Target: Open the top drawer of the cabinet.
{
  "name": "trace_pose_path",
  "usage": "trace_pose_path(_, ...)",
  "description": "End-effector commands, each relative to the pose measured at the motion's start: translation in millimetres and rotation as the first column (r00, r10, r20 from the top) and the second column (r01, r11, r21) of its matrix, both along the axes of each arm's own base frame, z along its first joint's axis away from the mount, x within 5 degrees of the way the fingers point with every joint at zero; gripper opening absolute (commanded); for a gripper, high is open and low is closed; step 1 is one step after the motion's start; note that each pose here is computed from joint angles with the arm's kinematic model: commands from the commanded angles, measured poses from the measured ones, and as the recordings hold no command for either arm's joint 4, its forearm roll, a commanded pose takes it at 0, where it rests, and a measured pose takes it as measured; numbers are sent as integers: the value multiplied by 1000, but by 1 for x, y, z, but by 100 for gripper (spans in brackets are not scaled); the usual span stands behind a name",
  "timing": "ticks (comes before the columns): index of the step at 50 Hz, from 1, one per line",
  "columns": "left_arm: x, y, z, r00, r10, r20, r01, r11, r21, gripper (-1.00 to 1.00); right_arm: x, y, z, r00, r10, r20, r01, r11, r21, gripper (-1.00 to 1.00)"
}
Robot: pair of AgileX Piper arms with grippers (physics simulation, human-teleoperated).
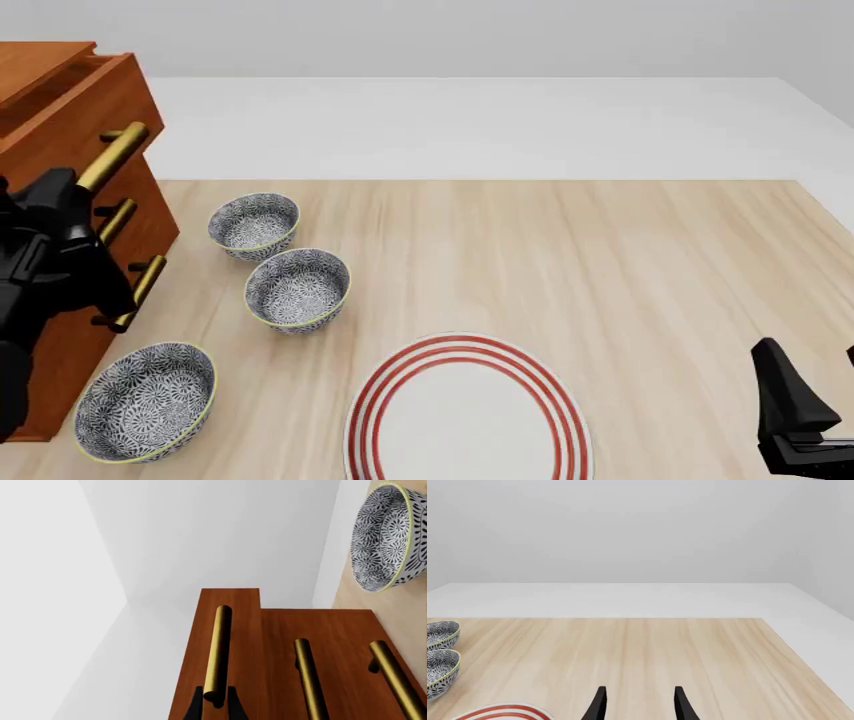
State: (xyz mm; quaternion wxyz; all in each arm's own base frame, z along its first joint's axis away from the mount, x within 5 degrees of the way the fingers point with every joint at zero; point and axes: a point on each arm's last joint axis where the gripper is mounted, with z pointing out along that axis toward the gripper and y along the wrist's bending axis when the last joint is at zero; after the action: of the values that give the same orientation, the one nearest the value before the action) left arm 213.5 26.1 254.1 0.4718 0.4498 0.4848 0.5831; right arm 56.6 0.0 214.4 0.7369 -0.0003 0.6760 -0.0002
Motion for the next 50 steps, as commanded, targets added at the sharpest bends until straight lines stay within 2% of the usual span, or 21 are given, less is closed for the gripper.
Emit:
trace_pose_path(1, -8, -8, 3, 999, -46, 27, 45, 997, 57, -100, 0, 0, 0, 1000, 0, 0, 0, 1000, 0, 100)
trace_pose_path(50, -8, -11, 6, 998, -61, 34, 59, 997, 58, -100, 0, 0, 0, 1000, 0, 0, 0, 1000, 0, 100)
